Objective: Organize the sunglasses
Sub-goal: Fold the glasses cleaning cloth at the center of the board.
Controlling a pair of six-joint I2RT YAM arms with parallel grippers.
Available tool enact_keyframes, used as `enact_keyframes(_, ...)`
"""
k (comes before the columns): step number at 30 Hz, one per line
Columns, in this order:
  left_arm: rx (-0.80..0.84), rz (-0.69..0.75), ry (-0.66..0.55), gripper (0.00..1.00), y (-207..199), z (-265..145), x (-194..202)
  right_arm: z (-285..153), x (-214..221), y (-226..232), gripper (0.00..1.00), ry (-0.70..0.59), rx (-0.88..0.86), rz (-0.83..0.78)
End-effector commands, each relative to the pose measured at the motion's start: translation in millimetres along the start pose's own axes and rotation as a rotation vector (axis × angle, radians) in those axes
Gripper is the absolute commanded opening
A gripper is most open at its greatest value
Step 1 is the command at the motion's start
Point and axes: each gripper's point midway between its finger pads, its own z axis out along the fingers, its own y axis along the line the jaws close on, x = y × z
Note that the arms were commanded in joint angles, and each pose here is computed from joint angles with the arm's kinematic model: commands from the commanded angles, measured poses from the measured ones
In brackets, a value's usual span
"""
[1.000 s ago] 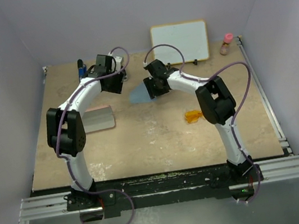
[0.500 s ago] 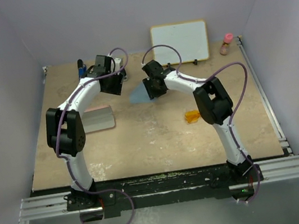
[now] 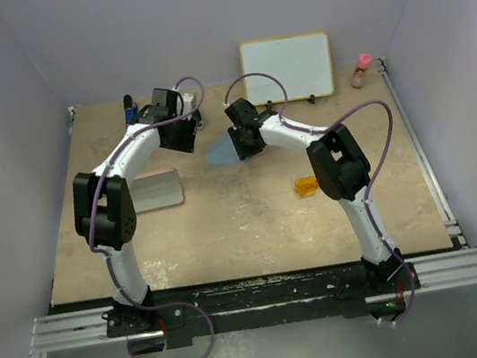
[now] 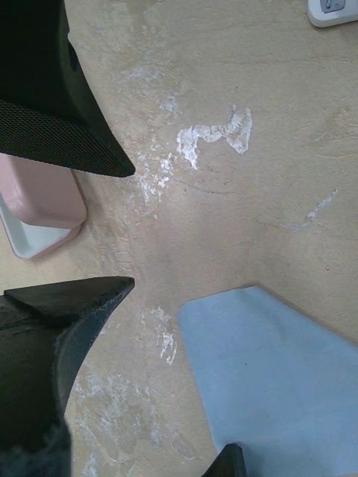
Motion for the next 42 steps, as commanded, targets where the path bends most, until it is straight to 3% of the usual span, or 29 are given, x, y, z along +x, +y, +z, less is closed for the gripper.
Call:
enact_keyframes(1,0.009,-0.028,-0.065,0.6,2,-18,-20,20,67,-8,0.3,0.203,0.056,-0.015)
enact_keyframes(3,0.019,-0.028,-0.064,0.6,0,-18,-20,21,68,-8,0.21,0.206,0.056,-0.015)
enact_keyframes(6,0.047,-0.03,-0.048,0.6,-4,-14,-15,21,68,-7,0.0,0.204,0.059,-0.015)
enact_keyframes(14,0.161,-0.055,0.024,0.59,-27,6,3,14,50,2,0.0,0.138,0.017,0.027)
enact_keyframes(25,0.165,-0.016,0.118,0.59,-63,39,14,10,44,16,0.0,0.088,-0.05,0.106)
enact_keyframes(42,0.06,-0.029,0.19,0.59,-45,67,15,11,49,11,0.0,0.081,-0.052,0.112)
